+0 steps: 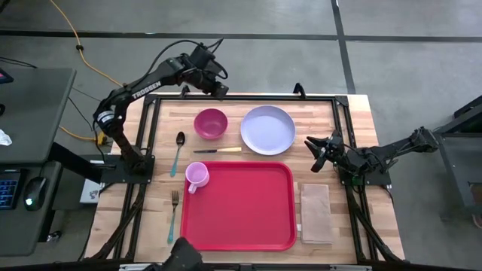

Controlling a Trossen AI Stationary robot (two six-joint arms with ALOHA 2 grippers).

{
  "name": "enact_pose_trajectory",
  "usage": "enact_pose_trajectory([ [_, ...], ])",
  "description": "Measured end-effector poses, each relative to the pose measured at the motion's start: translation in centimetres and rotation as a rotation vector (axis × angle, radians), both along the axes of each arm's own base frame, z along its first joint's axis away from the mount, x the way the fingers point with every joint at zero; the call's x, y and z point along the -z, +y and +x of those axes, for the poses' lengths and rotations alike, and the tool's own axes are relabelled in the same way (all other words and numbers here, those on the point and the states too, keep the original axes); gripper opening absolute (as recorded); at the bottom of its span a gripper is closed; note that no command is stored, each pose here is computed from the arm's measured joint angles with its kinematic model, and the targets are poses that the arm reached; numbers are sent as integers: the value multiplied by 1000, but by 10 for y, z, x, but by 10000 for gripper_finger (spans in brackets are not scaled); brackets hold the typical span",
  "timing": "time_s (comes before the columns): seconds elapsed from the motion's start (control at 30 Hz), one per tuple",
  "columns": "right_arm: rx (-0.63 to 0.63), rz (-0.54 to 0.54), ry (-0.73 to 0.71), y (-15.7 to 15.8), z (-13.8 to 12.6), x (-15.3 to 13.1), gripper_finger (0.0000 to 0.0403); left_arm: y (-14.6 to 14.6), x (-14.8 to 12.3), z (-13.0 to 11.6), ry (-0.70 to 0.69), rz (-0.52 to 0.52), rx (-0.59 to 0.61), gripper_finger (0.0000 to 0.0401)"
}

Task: Set up tray
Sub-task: Put the white plate on the center of the red tray

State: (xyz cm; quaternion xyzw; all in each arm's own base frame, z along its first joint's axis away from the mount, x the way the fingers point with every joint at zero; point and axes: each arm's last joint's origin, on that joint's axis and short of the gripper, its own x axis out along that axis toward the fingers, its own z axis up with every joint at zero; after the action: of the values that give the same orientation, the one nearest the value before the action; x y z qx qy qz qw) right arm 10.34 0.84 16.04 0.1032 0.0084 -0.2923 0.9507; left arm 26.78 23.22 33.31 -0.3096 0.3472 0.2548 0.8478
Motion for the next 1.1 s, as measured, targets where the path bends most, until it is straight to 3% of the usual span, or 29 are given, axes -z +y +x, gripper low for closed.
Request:
enact_pose_trajectory([
  [0.37, 50, -5, -2, -1, -1, 0, 83, 15, 34, -4, -78, -21, -21, 74],
  [0.57, 86, -9, -4, -2, -1, 0, 83, 13, 46, -2, -186, -38, 3, 74],
  [0.87, 107, -11, -5, -2, -2, 0, 83, -43, 27, 2, -311, 66, 72, 74],
  [1.1, 108, -14, 3, -3, -2, 0, 83, -94, 6, -16, -425, 157, 75, 74],
])
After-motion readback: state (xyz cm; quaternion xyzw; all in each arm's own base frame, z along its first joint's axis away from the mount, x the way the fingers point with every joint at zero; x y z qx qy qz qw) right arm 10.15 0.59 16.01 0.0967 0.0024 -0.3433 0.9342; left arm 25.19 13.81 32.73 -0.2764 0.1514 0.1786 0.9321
